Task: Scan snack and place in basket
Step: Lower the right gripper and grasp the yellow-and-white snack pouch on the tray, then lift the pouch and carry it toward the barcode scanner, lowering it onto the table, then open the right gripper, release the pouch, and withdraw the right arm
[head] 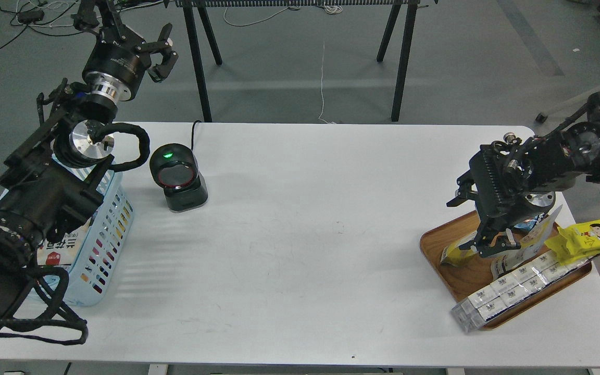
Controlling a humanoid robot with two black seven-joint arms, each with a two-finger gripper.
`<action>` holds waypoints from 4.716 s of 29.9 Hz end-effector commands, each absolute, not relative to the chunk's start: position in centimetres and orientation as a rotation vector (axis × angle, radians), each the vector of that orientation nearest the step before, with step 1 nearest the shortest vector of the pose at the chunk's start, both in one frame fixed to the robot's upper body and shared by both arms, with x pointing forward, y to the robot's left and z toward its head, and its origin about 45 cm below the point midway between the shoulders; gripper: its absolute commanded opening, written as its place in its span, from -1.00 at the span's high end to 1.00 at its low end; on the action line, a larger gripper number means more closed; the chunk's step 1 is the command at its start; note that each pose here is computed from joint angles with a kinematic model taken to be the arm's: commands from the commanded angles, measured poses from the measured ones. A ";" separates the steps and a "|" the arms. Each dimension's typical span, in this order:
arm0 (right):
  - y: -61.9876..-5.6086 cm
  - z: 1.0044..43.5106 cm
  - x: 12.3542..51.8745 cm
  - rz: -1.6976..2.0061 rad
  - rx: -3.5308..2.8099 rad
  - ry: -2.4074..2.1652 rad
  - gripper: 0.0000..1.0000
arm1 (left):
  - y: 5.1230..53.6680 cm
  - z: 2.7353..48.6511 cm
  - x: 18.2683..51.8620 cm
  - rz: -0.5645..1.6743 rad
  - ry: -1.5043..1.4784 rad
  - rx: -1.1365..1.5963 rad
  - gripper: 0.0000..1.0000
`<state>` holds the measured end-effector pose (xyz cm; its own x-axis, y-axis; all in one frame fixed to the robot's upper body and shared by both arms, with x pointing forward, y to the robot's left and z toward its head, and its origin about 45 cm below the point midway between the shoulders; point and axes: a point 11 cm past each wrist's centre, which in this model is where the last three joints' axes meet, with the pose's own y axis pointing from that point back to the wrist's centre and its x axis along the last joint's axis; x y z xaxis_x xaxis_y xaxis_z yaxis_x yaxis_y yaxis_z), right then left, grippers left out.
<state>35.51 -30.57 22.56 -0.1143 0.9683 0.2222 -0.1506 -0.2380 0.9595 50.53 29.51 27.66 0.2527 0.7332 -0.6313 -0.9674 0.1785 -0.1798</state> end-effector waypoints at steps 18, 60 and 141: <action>-33.3 22.3 36.0 1.486 1.150 1.041 0.31 | 29.8 27.6 50.5 1.265 0.453 -0.615 -0.99; -23.1 29.6 37.7 1.662 1.356 0.694 0.99 | 29.5 27.5 50.5 1.261 0.459 -0.619 -0.99; -10.4 22.3 36.8 1.713 1.466 0.852 0.93 | 30.0 26.6 50.0 1.269 0.467 -0.607 -0.99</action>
<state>36.79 -10.44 22.26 -0.0981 0.8500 0.5176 -0.0992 -0.5259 0.8448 50.03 29.91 26.50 0.2414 0.7345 -0.6342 -0.9704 0.1790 -0.1621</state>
